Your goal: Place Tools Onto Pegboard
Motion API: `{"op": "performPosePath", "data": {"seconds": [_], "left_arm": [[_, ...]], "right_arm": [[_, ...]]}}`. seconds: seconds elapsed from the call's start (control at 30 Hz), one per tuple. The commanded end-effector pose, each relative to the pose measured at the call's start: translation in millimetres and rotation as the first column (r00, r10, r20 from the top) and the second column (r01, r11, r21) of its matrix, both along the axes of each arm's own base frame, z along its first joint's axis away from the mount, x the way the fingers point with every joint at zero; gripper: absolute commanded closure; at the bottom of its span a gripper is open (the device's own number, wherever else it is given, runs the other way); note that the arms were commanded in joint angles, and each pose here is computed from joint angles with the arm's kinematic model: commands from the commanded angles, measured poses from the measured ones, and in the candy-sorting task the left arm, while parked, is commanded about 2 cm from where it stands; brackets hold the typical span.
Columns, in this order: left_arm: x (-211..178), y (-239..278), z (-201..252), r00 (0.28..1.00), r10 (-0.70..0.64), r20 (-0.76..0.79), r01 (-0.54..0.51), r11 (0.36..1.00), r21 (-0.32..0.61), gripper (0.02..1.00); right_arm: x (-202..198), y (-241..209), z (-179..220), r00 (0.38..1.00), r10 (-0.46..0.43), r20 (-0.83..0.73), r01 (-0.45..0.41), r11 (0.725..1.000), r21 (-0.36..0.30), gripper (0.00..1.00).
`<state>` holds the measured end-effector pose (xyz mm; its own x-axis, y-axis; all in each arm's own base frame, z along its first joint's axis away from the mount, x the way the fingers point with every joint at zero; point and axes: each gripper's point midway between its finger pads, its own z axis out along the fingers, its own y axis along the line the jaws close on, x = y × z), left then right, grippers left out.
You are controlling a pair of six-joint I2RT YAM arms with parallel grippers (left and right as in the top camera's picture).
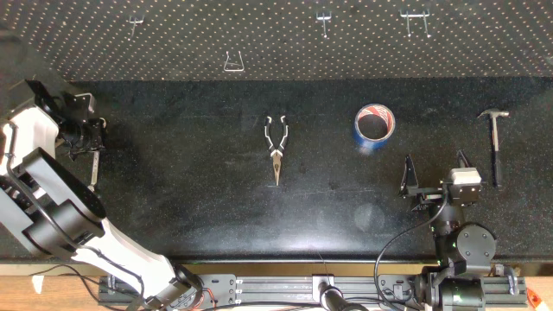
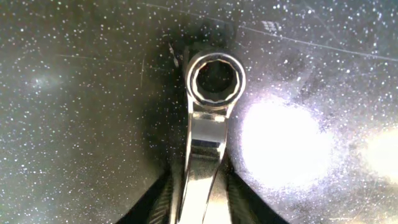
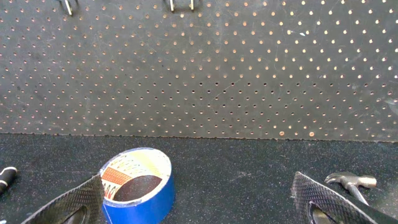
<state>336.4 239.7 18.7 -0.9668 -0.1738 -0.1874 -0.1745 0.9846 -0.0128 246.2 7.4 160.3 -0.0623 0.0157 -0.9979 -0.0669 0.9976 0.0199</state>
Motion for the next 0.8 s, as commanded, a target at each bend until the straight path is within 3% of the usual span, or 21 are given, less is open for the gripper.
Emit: {"op": "performPosePath", "data": {"seconds": [0.03,0.27,0.7,0.8], "left_arm": [[3.2,-0.5,-5.0,1.0,-0.002,0.0,0.002,1.0,-0.019,0.768],[3.2,-0.5,-5.0,1.0,-0.002,0.0,0.002,1.0,-0.018,0.904],[2.9,0.1,-4.9,1.0,-0.001,-0.002,0.001,1.0,-0.015,0.915],[4.6,1.3,1.4,1.0,-0.001,0.013,0.001,1.0,-0.005,0.991]], "right_arm": [[-0.3,-1.9,-0.6,1.0,-0.012,0.0,0.012,1.0,0.015,0.016],[-0.3,-1.9,-0.6,1.0,-0.012,0.0,0.012,1.0,0.015,0.016],[-0.3,-1.9,-0.6,1.0,-0.012,0.0,0.012,1.0,0.015,0.016],[-0.3,-1.9,-0.6,1.0,-0.012,0.0,0.012,1.0,0.015,0.016]]}}
